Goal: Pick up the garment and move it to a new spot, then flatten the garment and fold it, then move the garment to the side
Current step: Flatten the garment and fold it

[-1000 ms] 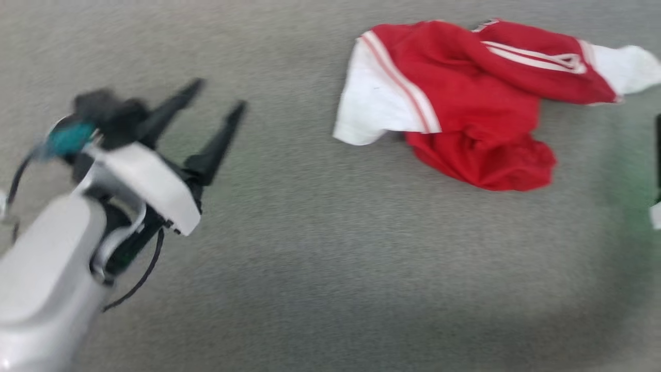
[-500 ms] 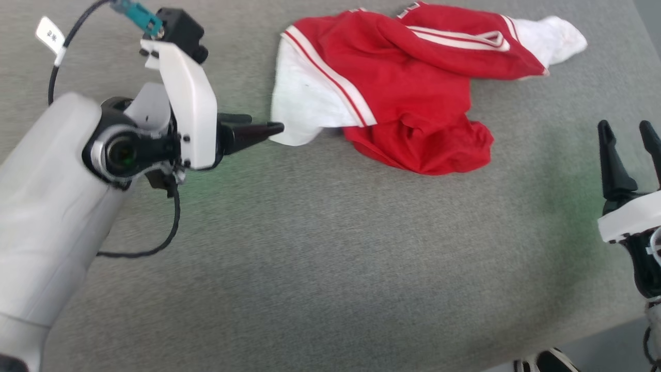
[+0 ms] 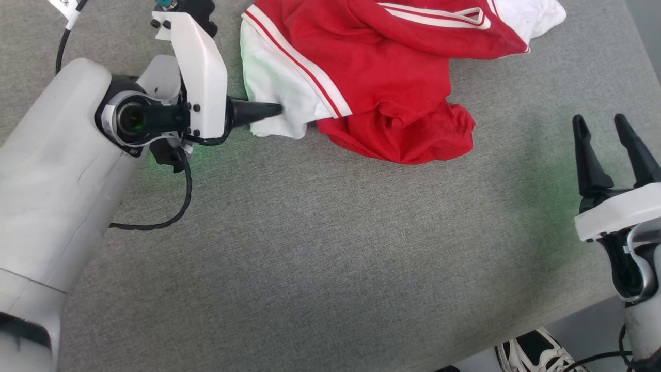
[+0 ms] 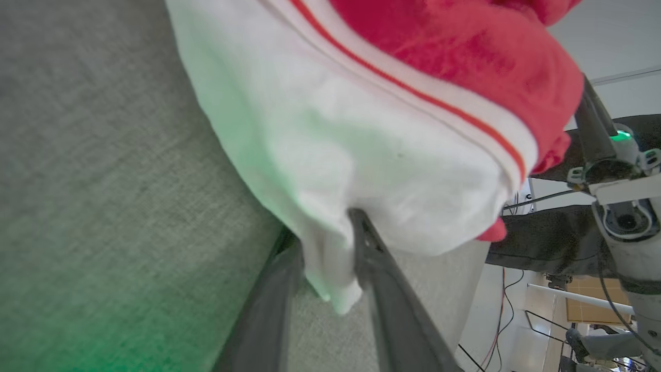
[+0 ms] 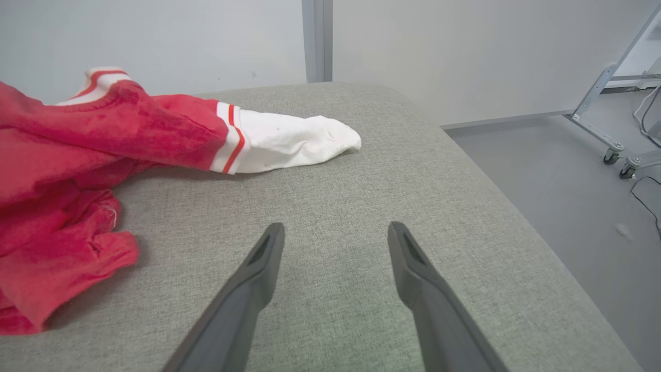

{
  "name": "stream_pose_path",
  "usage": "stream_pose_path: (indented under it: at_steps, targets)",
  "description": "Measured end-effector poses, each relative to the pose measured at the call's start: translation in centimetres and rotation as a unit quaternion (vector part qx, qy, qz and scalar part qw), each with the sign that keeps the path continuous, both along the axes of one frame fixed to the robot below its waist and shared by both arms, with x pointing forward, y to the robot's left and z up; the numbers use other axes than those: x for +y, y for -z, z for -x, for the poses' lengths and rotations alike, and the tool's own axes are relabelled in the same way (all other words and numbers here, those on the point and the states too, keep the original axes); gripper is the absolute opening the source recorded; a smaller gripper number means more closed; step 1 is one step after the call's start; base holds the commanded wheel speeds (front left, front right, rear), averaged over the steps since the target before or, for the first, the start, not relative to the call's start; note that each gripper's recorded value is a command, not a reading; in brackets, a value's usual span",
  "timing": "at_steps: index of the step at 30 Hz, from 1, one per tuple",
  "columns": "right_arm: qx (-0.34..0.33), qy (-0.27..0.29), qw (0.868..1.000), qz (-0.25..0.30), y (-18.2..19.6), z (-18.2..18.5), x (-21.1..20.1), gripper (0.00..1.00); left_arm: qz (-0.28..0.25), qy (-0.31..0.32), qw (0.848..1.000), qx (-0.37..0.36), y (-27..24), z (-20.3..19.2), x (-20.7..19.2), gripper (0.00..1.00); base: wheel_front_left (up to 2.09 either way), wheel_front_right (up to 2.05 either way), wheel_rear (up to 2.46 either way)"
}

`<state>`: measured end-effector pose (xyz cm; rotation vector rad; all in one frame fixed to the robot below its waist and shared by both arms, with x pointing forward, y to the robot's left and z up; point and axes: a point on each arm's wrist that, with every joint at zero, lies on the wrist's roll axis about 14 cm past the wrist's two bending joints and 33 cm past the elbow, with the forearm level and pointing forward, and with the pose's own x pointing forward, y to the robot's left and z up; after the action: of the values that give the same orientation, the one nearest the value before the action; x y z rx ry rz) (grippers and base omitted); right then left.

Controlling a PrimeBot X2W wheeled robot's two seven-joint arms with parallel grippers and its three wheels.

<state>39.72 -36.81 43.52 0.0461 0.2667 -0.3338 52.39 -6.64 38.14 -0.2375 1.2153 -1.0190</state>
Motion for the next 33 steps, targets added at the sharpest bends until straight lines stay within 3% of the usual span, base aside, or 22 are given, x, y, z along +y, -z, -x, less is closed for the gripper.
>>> stream_pose_path:
  at_steps: [6,12,18,24,32,33]
  targets:
    - [-0.012,-0.005,1.000,0.006,-0.8,-0.6,0.3,1.00,-0.008,-0.021,1.000,-0.013,-0.3,-0.6,1.6,0.00,0.00,0.00,0.00]
    - [-0.012,-0.034,0.999,-0.002,-0.7,-1.7,2.1,1.00,-0.016,-0.075,0.994,-0.073,-3.5,-3.0,6.9,0.00,0.00,0.00,0.00]
    - [-0.025,-0.066,0.997,-0.011,-1.5,-3.7,4.4,1.00,-0.101,-0.128,0.977,-0.140,-4.6,-5.2,15.2,0.00,0.00,0.00,0.00]
    - [-0.025,-0.070,0.997,-0.012,-1.6,-3.6,4.7,1.00,-0.158,-0.156,0.964,-0.148,-3.1,-5.6,19.5,0.00,0.00,0.00,0.00]
    - [-0.013,-0.062,0.998,-0.009,-1.3,-2.8,4.2,1.00,-0.171,-0.175,0.959,-0.144,-0.7,-5.2,20.4,0.00,0.00,0.00,0.00]
    - [-0.014,-0.062,0.998,-0.009,-1.4,-2.8,4.2,1.00,-0.170,-0.176,0.958,-0.149,-0.7,-5.3,20.3,0.09,0.00,0.00,0.00]
